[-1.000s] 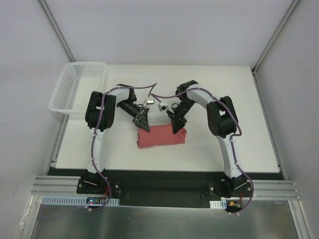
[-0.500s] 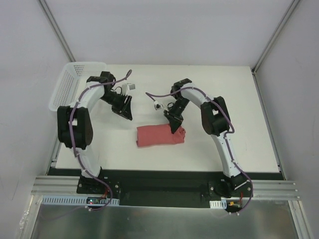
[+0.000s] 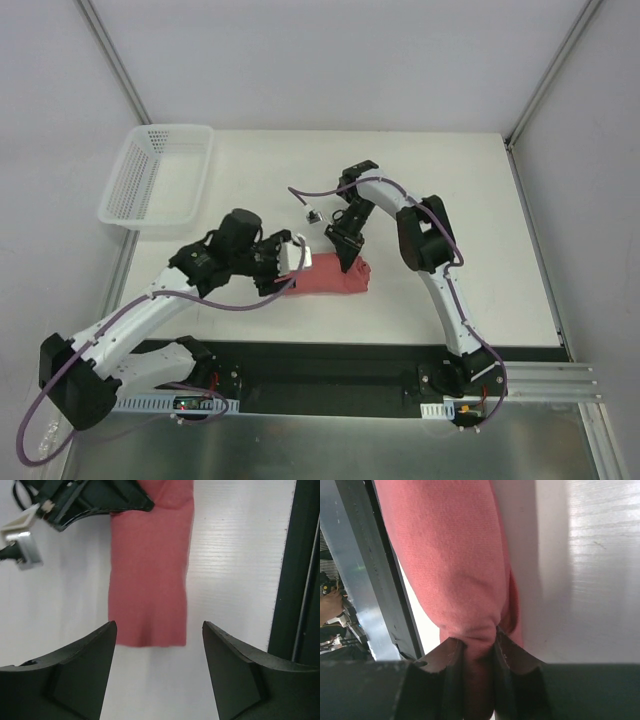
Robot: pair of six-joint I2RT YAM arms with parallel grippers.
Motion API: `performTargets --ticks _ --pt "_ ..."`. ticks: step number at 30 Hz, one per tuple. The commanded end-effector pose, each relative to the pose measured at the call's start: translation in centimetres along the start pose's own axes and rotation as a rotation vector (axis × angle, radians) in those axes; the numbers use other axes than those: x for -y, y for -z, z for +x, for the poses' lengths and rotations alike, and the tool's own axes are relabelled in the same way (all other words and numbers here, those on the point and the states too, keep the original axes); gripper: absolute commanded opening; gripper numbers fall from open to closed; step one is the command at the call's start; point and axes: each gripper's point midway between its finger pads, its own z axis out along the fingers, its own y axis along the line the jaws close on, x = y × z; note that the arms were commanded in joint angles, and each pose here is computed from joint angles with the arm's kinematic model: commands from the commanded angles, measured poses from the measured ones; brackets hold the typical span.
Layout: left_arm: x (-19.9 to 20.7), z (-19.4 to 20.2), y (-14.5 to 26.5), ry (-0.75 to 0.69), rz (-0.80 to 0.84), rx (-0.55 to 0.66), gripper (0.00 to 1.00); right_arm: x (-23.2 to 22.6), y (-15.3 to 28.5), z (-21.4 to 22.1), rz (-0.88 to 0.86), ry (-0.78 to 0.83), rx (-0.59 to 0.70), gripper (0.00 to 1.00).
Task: Roll the t-shirts
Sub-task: Roll the T-shirt to the center of the board.
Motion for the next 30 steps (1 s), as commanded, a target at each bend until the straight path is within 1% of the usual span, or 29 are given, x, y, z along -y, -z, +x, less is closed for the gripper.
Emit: performTargets --ticks 1,2,3,6,10,13,23,27,28,29,30 --pt "-0.4 2.0 -4.3 -0.202 -0.076 -0.077 0.68 -1.4 -1.3 5.8 -0.087 -0.145 -0.302 0.18" --pt "-0.4 2.3 -4.7 -0.226 -0.091 -0.089 0.68 -1.4 -1.3 5.8 -0.087 -0.145 -0.302 0.18" --pt "-0.5 2.4 -5.5 -0.271 -0.109 -0.076 0.68 -1.4 -1.4 5.8 -0.088 -0.145 -0.303 0.19" --pt "0.2 2.9 -7.1 -0.323 -0.095 -0.075 0.68 -1.4 -1.4 5.8 -0.088 -0.148 -0.306 0.19" --pt "0.8 4.3 -8.6 -0.335 -0.069 -0.108 0.69 -1.3 -1.5 5.8 -0.085 -0.154 -0.31 0.19" --pt "1.1 4.6 -9.4 -0.345 -0.059 -0.104 0.69 -1.2 -1.6 5.8 -0.082 -0.158 -0.318 0.19" --pt "3.2 8.5 -10.5 -0.383 0.043 -0.189 0.69 -0.8 -1.8 6.1 -0.069 -0.173 -0.344 0.2" --pt "3.5 9.7 -10.8 -0.405 0.079 -0.238 0.65 -0.8 -1.9 6.1 -0.066 -0.176 -0.35 0.22" --pt "3.5 10.1 -11.2 -0.404 0.091 -0.252 0.61 -0.8 -1.9 6.0 -0.065 -0.174 -0.35 0.22" --pt "3.8 10.6 -11.1 -0.397 0.11 -0.278 0.59 -0.8 -1.9 6.1 -0.065 -0.176 -0.352 0.23" --pt "4.0 11.1 -11.0 -0.39 0.122 -0.302 0.57 -0.8 -1.9 6.1 -0.066 -0.177 -0.353 0.27"
